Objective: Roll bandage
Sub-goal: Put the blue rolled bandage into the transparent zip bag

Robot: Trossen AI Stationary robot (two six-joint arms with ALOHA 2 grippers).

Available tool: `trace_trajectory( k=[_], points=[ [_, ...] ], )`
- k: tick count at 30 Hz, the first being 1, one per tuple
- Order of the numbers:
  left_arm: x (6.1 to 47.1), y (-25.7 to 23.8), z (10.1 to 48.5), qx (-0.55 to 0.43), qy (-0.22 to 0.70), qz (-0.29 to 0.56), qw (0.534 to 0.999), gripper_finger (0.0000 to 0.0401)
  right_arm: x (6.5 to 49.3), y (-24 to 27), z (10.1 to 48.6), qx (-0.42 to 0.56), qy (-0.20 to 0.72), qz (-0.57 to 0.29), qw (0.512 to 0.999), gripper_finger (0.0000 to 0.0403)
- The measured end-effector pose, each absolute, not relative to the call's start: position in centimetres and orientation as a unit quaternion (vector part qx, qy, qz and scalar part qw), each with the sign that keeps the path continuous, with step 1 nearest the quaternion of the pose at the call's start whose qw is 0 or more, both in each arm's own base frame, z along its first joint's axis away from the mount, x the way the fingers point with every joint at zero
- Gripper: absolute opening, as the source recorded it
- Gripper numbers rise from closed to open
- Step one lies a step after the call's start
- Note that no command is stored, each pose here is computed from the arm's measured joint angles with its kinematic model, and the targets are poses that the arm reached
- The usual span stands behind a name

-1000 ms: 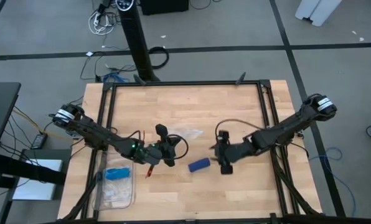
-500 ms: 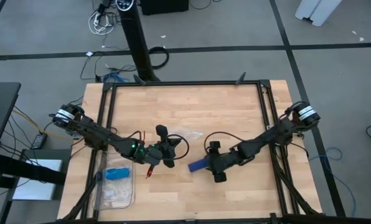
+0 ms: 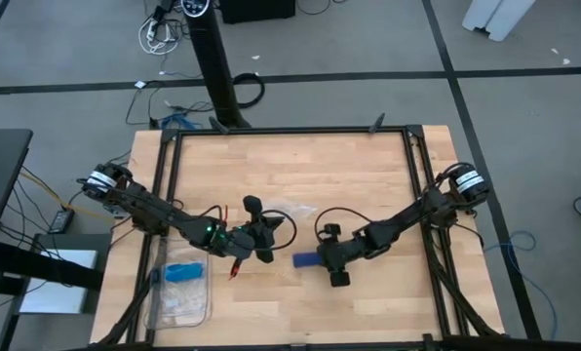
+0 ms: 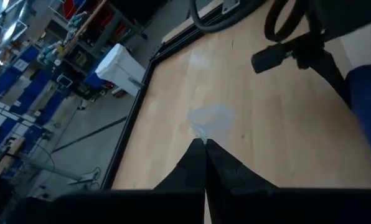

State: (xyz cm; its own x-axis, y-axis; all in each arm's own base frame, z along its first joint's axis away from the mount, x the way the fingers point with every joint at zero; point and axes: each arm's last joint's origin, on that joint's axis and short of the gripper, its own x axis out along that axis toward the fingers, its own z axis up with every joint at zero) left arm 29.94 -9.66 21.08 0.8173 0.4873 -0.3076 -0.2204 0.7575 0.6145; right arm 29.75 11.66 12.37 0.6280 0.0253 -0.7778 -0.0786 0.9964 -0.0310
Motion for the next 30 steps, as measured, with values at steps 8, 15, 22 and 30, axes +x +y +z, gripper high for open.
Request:
trace_trajectory(
  k=[8, 15, 22, 30],
  points=[
    [29.9, -9.1, 20.8, 0.223, 0.233, 0.223, 0.920, 0.0000, 28.9, 12.3, 17.4, -0.038, 0.398, -0.019, 0.916, 0.0050],
    [29.9, -9.0, 20.7, 0.176, 0.223, 0.236, 0.929, 0.0000, 27.5, 11.2, 22.9, -0.071, 0.403, -0.154, 0.899, 0.0057],
    [30.0, -9.0, 20.9, 0.171, 0.218, 0.233, 0.932, 0.0000, 28.4, 9.2, 23.7, -0.087, 0.416, -0.188, 0.886, 0.0051],
    [30.4, -9.2, 21.6, 0.173, 0.213, 0.220, 0.936, 0.0000, 29.3, 7.2, 22.7, -0.078, 0.440, -0.210, 0.870, 0.0052]
  ],
)
